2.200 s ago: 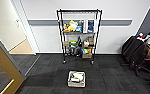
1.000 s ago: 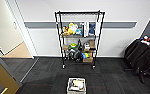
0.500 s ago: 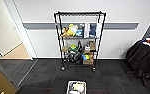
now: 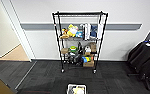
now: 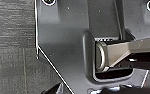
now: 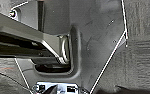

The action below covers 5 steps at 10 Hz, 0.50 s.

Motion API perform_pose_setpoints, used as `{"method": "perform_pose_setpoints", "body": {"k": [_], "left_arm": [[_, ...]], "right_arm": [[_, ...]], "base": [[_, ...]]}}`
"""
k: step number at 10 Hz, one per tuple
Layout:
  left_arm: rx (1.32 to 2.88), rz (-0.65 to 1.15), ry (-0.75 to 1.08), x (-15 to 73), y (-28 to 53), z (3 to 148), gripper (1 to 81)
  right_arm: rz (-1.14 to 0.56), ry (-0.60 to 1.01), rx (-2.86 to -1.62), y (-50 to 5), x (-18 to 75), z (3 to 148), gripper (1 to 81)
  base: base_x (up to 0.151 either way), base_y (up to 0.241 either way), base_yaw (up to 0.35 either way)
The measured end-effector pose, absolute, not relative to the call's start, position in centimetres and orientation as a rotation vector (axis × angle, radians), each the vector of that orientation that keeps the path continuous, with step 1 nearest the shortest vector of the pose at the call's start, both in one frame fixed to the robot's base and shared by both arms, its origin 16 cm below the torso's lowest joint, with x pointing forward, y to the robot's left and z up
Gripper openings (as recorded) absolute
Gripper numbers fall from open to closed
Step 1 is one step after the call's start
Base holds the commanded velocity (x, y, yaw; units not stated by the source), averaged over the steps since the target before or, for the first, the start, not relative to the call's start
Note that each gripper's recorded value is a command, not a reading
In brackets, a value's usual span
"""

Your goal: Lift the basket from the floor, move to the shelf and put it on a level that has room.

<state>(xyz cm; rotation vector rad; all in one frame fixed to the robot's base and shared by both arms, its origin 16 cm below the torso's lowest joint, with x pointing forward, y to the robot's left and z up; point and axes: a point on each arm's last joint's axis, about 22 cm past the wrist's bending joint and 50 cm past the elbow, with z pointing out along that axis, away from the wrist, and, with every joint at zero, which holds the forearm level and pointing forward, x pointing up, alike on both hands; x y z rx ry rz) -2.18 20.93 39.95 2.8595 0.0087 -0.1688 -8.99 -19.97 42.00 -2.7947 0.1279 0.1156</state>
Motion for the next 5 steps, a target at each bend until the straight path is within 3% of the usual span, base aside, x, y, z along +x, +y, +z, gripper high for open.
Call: {"method": "perform_pose_setpoints", "body": {"k": [5], "left_arm": [[2.860, -0.167, 0.009, -2.09, 20.97, 39.93, 81.1]], "right_arm": [[0.115, 0.130, -2.795, -19.96, -8.93, 41.98, 81.1]], "base": [[0.148, 0.000, 0.000]]}}
